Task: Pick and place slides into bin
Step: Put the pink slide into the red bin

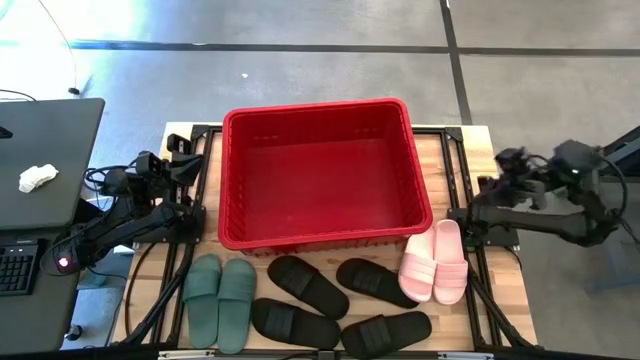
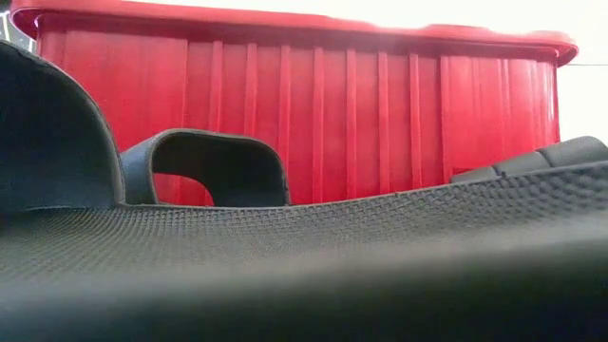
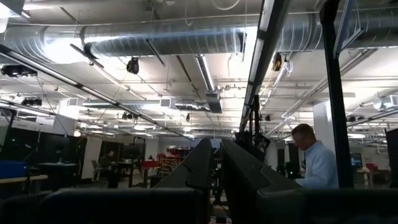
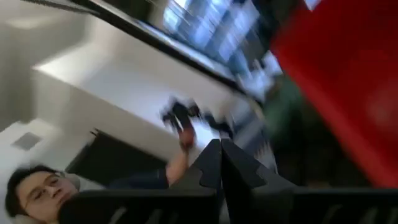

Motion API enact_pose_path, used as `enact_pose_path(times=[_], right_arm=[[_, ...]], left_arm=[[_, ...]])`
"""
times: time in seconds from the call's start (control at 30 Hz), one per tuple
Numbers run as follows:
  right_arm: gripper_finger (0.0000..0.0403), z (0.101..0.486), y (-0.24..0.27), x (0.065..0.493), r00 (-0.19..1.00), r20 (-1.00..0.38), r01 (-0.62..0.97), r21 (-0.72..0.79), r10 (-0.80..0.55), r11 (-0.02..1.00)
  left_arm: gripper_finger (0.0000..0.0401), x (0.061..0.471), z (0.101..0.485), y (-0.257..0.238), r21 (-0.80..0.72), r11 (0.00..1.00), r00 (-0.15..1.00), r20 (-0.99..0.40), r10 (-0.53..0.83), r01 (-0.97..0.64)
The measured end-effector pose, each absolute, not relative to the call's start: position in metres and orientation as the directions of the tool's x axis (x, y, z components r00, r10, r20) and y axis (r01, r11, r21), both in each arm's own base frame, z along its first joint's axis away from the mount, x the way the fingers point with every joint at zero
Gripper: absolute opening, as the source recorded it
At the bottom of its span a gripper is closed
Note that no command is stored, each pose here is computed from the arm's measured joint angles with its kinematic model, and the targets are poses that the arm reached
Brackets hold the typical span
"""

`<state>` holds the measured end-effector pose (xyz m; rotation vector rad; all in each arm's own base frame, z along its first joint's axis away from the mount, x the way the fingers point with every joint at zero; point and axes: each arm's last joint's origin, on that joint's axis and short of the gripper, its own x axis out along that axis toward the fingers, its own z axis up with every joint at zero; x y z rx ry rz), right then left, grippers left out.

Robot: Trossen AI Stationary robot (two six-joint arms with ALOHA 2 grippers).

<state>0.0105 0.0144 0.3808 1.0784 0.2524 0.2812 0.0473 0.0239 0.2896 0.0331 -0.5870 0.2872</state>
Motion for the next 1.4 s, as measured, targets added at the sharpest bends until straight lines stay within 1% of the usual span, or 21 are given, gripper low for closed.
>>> enact_pose_path(times=[0.07,0.2,0.3,0.4,0.47,0.57,0.67,0.77,0.9,1.03,1.13,1.23,1.33,1.4], right_arm=[[0.0,0.378,0.016,0.009,0.901,-0.187,0.026,0.924,0.392,0.381],[0.0,0.368,0.019,0.001,0.806,-0.387,0.265,0.913,0.448,0.312],[0.0,0.357,0.021,-0.008,0.734,-0.492,0.408,0.87,0.467,0.275],[0.0,0.347,0.024,-0.016,0.67,-0.575,0.517,0.815,0.469,0.26],[0.0,0.347,0.024,-0.015,0.696,-0.57,0.491,0.821,0.437,0.291],[0.0,0.345,0.022,-0.006,0.751,-0.522,0.425,0.851,0.404,0.309],[0.0,0.337,0.018,0.009,0.763,-0.479,0.376,0.875,0.434,0.304],[0.0,0.326,0.013,0.025,0.757,-0.429,0.326,0.902,0.492,0.283],[0.0,0.313,0.01,0.036,0.725,-0.38,0.307,0.925,0.575,0.224],[0.0,0.31,0.009,0.041,0.728,-0.365,0.295,0.931,0.581,0.215],[0.0,0.314,0.007,0.044,0.746,-0.34,0.251,0.94,0.573,0.232],[0.0,0.322,0.004,0.052,0.781,-0.287,0.167,0.952,0.554,0.257],[0.0,0.338,-0.001,0.066,0.821,-0.186,0.023,0.955,0.54,0.295],[0.0,0.352,-0.005,0.078,0.838,-0.101,-0.108,0.932,0.536,0.345]], left_arm=[[0.0026,0.047,0.29,0.024,-0.047,0.961,0.796,0.55,0.252,-0.271],[0.0026,0.048,0.289,0.023,-0.039,0.965,0.803,0.547,0.237,-0.259],[0.0026,0.048,0.289,0.023,-0.037,0.967,0.806,0.544,0.233,-0.254],[0.0026,0.049,0.288,0.024,-0.043,0.966,0.814,0.529,0.238,-0.255],[0.0026,0.049,0.286,0.024,-0.05,0.965,0.824,0.512,0.245,-0.256],[0.0026,0.051,0.283,0.025,-0.061,0.964,0.837,0.485,0.254,-0.258],[0.0026,0.052,0.281,0.026,-0.074,0.961,0.845,0.462,0.269,-0.266],[0.0026,0.052,0.281,0.027,-0.079,0.958,0.843,0.459,0.28,-0.275],[0.0026,0.052,0.281,0.027,-0.079,0.958,0.842,0.46,0.28,-0.275],[0.0026,0.052,0.281,0.027,-0.085,0.955,0.838,0.462,0.291,-0.285],[0.0026,0.052,0.281,0.028,-0.094,0.948,0.83,0.463,0.311,-0.304],[0.0026,0.052,0.28,0.028,-0.101,0.942,0.824,0.461,0.329,-0.319],[0.0026,0.052,0.28,0.029,-0.103,0.941,0.828,0.451,0.333,-0.323],[0.0026,0.052,0.279,0.029,-0.104,0.94,0.831,0.443,0.336,-0.324]])
